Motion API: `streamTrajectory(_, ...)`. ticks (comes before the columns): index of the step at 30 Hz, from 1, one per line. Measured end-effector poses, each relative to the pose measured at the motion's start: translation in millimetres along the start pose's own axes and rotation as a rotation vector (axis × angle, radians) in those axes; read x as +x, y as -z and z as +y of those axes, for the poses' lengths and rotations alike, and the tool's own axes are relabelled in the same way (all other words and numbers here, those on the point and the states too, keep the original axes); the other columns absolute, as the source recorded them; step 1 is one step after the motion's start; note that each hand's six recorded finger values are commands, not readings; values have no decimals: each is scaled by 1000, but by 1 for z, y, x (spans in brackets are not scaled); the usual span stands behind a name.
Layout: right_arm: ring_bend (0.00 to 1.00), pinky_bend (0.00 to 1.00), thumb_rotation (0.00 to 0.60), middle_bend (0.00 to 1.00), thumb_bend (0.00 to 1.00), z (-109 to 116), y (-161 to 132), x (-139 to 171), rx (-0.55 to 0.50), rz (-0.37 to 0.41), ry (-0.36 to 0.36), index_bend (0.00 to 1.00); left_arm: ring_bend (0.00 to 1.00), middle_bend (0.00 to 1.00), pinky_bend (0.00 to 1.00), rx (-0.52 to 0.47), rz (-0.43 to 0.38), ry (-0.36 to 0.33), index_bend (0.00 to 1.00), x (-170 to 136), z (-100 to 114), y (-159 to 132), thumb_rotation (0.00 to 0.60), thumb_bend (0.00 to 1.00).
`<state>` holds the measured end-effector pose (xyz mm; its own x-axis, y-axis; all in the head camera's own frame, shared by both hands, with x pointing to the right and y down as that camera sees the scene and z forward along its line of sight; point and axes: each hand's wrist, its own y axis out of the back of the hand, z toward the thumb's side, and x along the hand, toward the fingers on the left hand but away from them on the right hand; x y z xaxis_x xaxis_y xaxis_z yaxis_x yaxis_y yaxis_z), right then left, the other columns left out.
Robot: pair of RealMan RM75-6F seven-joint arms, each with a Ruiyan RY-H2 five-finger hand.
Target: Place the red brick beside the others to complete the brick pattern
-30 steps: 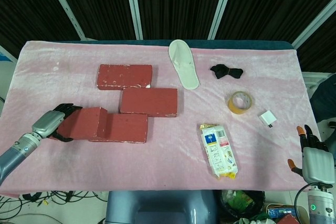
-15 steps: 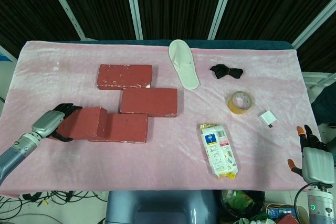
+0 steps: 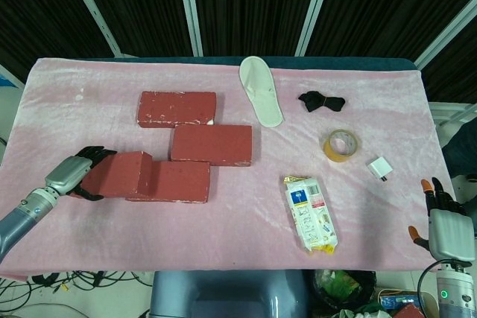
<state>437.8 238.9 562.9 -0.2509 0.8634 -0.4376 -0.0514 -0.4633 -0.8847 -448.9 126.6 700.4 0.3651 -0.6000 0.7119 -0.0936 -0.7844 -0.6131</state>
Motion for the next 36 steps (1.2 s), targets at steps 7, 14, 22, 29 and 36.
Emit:
streamTrajectory(7, 153, 242, 600, 15, 156, 0, -1, 0, 1, 3, 1, 76, 2, 190, 30, -26, -9, -38, 174, -1, 13, -2, 600, 174)
streamTrajectory(14, 153, 242, 600, 15, 155, 2, -3, 0, 3, 25, 11, 76, 2, 193, 30, 78, -5, -145, 174, 6, 64, -5, 600, 174)
streamTrajectory(22, 148, 242, 600, 9, 152, 10, -16, 1, -6, 120, 66, 76, 2, 193, 30, 237, 54, -169, 174, 16, 114, -17, 600, 174)
streamTrajectory(29, 149, 242, 600, 9, 151, 11, -19, 3, -27, 174, 111, 77, 2, 193, 30, 278, 135, -135, 174, 33, 138, -26, 600, 174)
streamTrajectory(36, 149, 242, 600, 10, 152, 10, -16, 2, -26, 161, 108, 76, 2, 193, 29, 276, 178, -71, 174, 62, 135, -35, 600, 174)
